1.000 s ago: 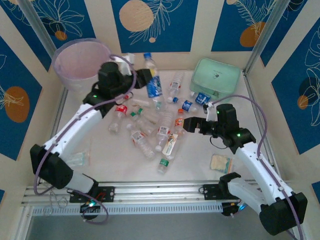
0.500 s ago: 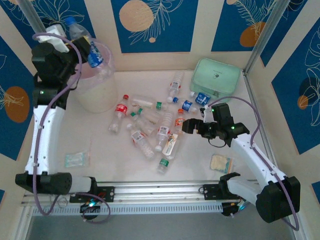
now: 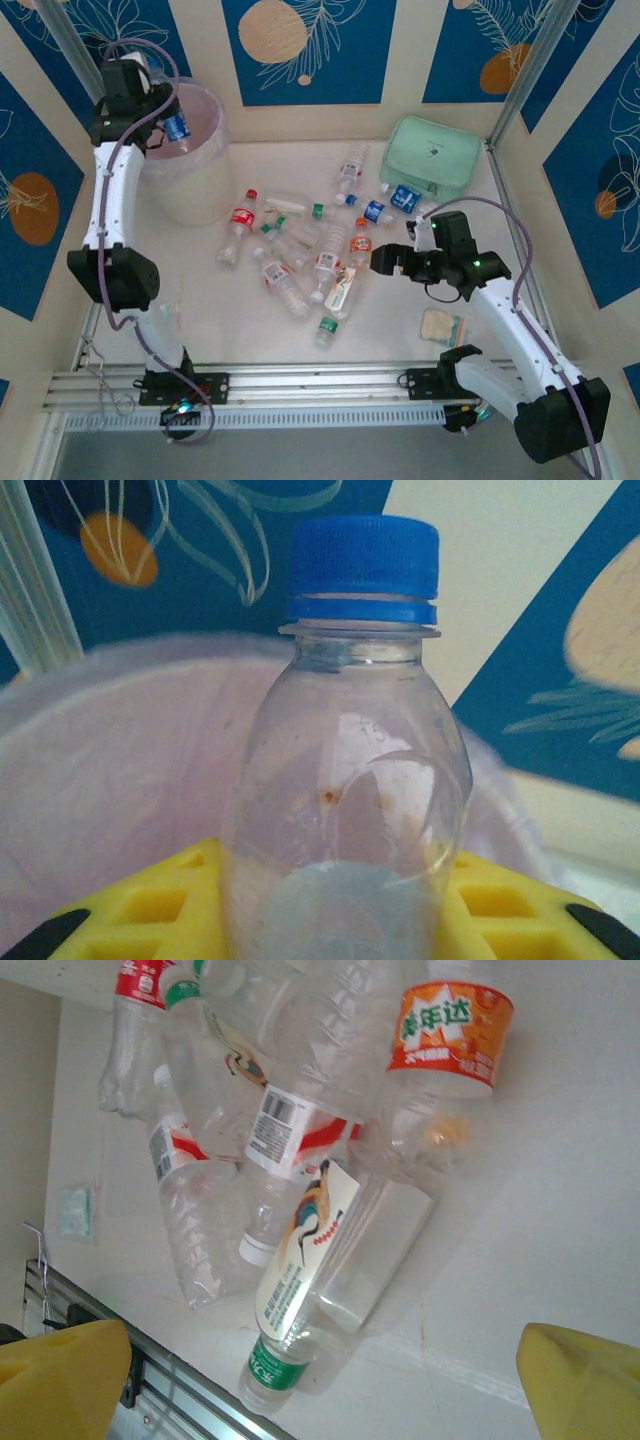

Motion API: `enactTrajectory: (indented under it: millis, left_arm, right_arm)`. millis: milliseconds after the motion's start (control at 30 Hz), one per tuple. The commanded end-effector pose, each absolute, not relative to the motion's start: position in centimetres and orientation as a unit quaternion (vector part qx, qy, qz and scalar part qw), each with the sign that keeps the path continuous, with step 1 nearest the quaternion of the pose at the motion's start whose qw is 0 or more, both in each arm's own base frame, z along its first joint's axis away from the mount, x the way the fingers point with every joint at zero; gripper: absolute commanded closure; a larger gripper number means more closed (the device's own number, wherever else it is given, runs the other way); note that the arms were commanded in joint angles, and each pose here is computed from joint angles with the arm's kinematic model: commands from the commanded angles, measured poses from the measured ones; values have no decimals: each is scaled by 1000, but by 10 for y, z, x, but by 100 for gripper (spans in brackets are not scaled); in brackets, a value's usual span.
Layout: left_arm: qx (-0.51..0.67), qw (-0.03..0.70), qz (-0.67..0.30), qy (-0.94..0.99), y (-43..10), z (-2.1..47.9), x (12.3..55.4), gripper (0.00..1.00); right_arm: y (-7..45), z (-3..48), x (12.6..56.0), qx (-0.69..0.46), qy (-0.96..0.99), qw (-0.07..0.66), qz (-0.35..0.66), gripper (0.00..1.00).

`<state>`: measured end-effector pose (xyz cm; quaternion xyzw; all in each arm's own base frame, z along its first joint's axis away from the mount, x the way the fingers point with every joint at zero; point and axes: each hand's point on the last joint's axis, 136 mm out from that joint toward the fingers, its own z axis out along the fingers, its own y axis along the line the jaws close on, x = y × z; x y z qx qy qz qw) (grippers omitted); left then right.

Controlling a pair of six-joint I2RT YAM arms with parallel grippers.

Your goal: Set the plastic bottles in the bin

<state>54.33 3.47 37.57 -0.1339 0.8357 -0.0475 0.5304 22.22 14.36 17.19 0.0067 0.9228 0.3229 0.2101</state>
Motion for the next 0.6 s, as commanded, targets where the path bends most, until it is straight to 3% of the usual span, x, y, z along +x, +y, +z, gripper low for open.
enactTrajectory:
  millis: [0,433,467,533,567]
  left_arm:
    - [-107,458,-30,882,34,328,539,100]
    - [-32,286,-13,958,27,186,535,100]
    - [-30,278,-15,960,26,178,534,98]
    - [-24,265,-19,964,24,163,532,82]
    - [-21,261,-21,965,23,157,531,79]
  right_arm:
    - [138,163,212,13,929,195,313,1]
    - [130,161,215,40,932,198,301,1]
    - [129,160,215,43,932,199,299,1]
    - [127,159,216,49,933,199,297,1]
    - [126,158,217,53,932,200,296,1]
